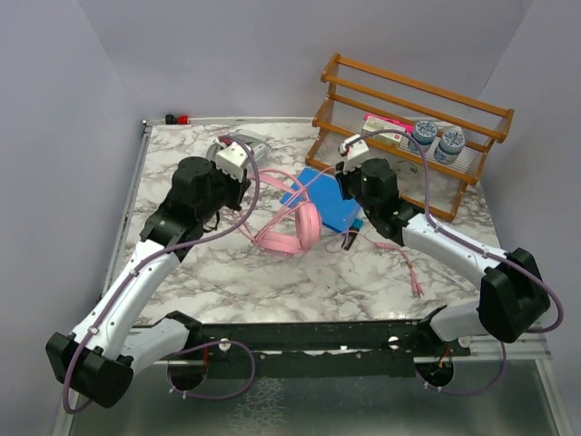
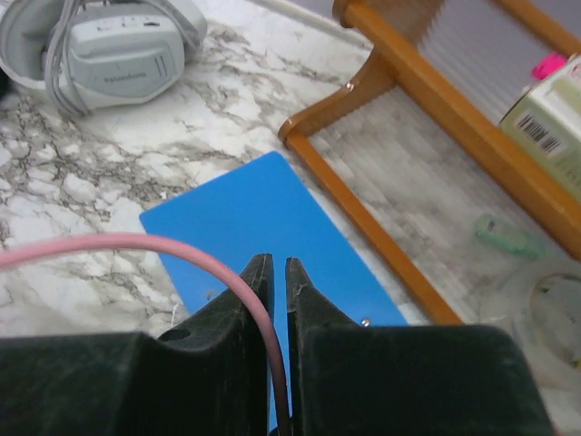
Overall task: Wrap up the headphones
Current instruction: Wrap the headphones cable around the headphones.
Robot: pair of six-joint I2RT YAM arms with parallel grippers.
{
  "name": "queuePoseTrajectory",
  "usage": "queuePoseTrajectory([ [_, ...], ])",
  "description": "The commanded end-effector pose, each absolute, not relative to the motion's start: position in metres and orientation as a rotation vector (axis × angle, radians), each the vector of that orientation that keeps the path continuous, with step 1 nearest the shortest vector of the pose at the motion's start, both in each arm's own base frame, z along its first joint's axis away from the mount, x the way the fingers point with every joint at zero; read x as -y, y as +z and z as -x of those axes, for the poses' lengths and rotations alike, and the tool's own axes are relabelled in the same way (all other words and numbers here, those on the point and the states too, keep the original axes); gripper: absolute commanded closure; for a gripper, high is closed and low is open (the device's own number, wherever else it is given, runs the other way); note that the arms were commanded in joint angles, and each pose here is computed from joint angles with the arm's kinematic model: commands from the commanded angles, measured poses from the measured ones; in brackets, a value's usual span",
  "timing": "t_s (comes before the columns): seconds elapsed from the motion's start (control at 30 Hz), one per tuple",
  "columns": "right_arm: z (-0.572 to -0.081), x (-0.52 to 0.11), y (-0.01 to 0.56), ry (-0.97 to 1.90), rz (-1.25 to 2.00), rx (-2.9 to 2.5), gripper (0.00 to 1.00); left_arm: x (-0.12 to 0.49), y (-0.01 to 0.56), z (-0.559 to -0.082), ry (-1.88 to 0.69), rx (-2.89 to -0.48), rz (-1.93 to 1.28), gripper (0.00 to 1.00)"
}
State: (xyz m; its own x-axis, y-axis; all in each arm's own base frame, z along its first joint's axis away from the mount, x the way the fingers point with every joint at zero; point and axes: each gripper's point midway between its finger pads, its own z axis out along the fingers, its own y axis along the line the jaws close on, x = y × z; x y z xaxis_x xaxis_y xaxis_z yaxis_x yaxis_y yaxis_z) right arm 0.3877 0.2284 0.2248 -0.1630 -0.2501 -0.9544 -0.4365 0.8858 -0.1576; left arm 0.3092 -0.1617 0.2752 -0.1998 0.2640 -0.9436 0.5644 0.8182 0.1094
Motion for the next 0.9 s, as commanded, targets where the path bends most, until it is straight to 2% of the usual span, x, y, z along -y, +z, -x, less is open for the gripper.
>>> queuePoseTrajectory([
  [0.0, -0.392, -0.238, 0.226, 0.370, 0.395, -1.675, 0.85, 0.165, 0.330, -0.313, -0.462, -1.826, -0.317, 1.00],
  [0.2, -0.367, -0.271, 0.204, 0.653, 0.474, -1.564, 0.83, 0.186, 0.352, -0.308, -0.677, -1.929, -0.146, 1.00],
  [0.47, -0.323, -0.292, 0.208, 0.953, 0.504, -1.306, 0.76, 0.213, 0.377, -0.300, -0.949, -1.949, 0.003, 1.00],
  [0.7, -0.272, -0.330, 0.217, 1.322, 0.599, -1.175, 0.73, 0.209, 0.384, -0.315, -1.028, -1.895, 0.279, 1.00],
  [0.87, -0.227, -0.364, 0.220, 1.440, 0.646, -1.131, 0.74, 0.193, 0.378, -0.337, -0.967, -1.867, 0.518, 1.00],
])
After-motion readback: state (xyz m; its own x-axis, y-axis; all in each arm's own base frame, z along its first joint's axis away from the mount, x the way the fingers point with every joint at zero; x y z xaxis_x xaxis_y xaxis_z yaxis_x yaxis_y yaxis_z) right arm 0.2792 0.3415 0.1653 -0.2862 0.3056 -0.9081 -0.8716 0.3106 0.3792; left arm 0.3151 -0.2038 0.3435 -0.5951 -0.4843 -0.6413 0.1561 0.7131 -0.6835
